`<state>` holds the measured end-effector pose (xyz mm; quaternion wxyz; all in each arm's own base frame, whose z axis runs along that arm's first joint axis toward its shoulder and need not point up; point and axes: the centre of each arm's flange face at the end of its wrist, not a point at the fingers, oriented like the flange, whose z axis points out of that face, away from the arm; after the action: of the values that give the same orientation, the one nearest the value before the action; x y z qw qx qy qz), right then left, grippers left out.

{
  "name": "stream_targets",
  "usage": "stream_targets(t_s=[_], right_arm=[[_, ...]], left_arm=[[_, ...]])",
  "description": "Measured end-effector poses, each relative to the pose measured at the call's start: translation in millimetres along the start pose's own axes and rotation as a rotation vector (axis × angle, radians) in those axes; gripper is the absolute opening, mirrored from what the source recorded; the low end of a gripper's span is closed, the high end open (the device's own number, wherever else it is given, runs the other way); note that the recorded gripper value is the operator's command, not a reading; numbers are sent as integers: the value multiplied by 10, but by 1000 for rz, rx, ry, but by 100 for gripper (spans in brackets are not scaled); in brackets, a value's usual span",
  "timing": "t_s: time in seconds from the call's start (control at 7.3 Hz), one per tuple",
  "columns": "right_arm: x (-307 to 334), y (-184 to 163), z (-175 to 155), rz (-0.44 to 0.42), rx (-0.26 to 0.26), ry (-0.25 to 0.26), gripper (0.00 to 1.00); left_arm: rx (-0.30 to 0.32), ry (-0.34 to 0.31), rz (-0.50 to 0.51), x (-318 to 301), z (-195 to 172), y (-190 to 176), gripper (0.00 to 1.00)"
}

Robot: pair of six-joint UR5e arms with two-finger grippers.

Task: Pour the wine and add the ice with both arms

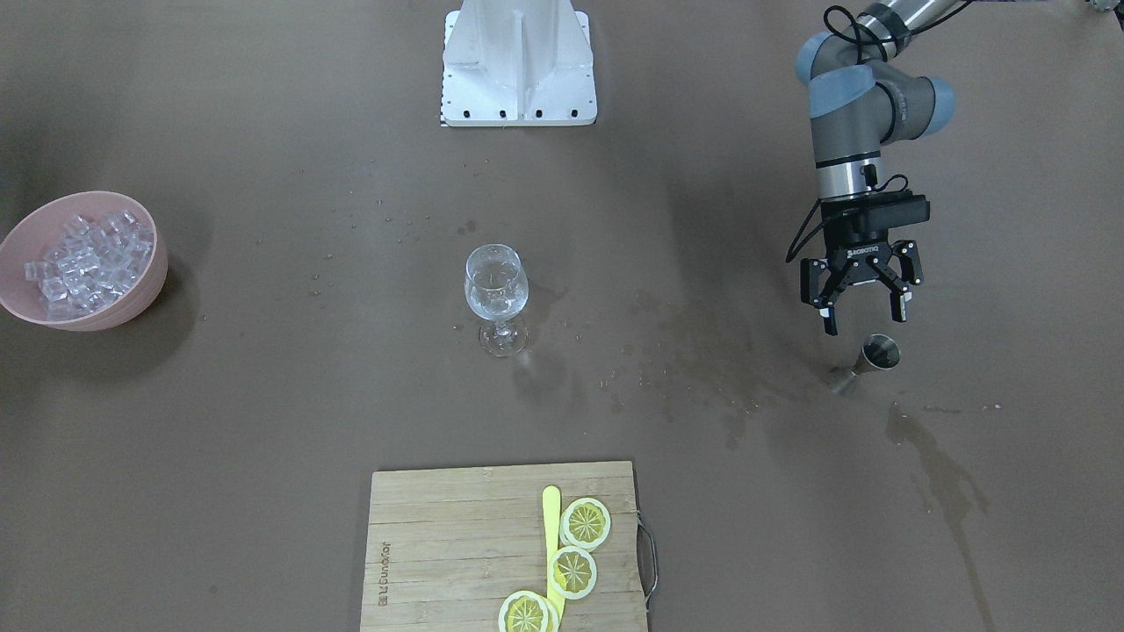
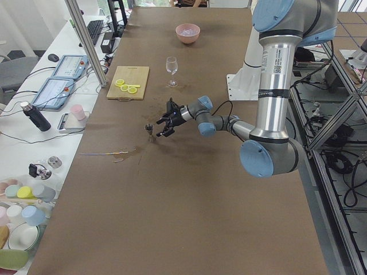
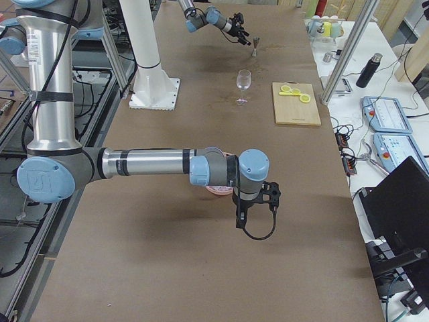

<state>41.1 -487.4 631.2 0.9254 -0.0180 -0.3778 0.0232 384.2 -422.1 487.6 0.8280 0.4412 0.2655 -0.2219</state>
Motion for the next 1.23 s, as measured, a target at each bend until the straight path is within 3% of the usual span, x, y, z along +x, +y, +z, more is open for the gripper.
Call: stream_targets(t_s=[0.27, 1.23], right_arm=[[2, -3, 0, -1, 1, 3, 100], [-22, -30, 0, -11, 3, 7, 100]], left_arm=[[30, -1, -17, 161, 87, 202, 98], [84, -22, -22, 27, 238, 356, 98]])
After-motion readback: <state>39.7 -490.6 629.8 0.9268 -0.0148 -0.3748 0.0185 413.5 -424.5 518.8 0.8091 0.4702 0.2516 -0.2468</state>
